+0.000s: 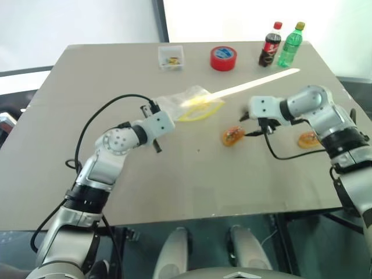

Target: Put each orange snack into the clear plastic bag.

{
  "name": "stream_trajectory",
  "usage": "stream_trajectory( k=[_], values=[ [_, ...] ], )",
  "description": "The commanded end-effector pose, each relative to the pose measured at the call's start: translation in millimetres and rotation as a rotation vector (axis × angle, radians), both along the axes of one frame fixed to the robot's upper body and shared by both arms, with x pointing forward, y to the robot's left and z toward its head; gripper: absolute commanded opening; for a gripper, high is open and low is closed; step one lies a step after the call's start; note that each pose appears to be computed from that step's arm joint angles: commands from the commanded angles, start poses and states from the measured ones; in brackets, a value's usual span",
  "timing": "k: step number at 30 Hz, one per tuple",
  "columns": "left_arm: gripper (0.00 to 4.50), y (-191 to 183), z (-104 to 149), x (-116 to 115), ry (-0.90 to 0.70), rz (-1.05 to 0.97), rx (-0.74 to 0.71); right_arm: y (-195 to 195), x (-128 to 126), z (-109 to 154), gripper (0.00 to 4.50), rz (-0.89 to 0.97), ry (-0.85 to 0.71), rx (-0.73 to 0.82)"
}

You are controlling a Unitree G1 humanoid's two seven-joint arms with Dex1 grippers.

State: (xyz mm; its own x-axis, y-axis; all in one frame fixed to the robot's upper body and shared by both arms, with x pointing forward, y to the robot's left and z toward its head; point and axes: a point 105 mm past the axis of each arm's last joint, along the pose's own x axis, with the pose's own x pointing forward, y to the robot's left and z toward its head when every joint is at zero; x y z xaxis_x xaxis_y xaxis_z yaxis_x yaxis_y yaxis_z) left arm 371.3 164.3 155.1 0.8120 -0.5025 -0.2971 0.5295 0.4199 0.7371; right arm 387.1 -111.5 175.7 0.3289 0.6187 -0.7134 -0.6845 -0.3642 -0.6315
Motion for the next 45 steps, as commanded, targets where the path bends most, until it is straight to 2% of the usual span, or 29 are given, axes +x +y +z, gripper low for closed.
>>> stream_trajectory(
  k=[1, 13, 19, 24, 32, 33, 34, 36, 37, 38, 41, 43, 45],
  values=[
    [0.0, 6, 14, -2, -0.057, 0.02, 0.0, -1, 3, 4, 4.4, 0.038, -0.022, -0.042],
    [0.0, 15, 13, -5, -0.064, 0.062, -0.001, 28, 8, -6, 4.46, 0.104, 0.024, -0.095],
    [0.0, 13, 13, -6, -0.065, 0.061, -0.004, 37, 8, -8, 4.46, 0.085, 0.113, -0.153],
    [0.0, 12, 13, -6, -0.065, 0.06, -0.005, 27, 9, -21, 4.46, 0.046, 0.16, -0.298],
    [0.0, 8, 13, -7, -0.067, 0.056, -0.01, 36, 18, -29, 4.46, 0.007, 0.083, -0.342],
    [0.0, 8, 13, -7, -0.067, 0.055, -0.01, 37, 18, -30, 3.95, 0.009, 0.083, -0.342],
    [0.0, 8, 13, -7, -0.067, 0.055, -0.009, 38, 17, -30, 3.71, 0.013, 0.089, -0.337],
    [0.0, 8, 12, -8, -0.066, 0.055, -0.008, 37, 15, -32, 2.89, 0.025, 0.106, -0.345],
    [0.0, 8, 12, -8, -0.066, 0.055, -0.007, 35, 14, -33, 2.24, 0.031, 0.109, -0.358],
    [0.0, 8, 12, -8, -0.065, 0.055, -0.008, 33, 14, -33, 1.99, 0.035, 0.112, -0.37],
    [0.0, 7, 11, -8, -0.064, 0.051, -0.008, 32, 12, -30, 0.61, 0.027, 0.137, -0.339],
    [0.0, 4, 11, -8, -0.065, 0.043, -0.011, 32, 14, -23, 0.13, 0.001, 0.149, -0.286],
    [0.0, 1, 12, -8, -0.066, 0.034, -0.019, 34, 16, -12, 0.13, -0.038, 0.182, -0.187]
  ],
)
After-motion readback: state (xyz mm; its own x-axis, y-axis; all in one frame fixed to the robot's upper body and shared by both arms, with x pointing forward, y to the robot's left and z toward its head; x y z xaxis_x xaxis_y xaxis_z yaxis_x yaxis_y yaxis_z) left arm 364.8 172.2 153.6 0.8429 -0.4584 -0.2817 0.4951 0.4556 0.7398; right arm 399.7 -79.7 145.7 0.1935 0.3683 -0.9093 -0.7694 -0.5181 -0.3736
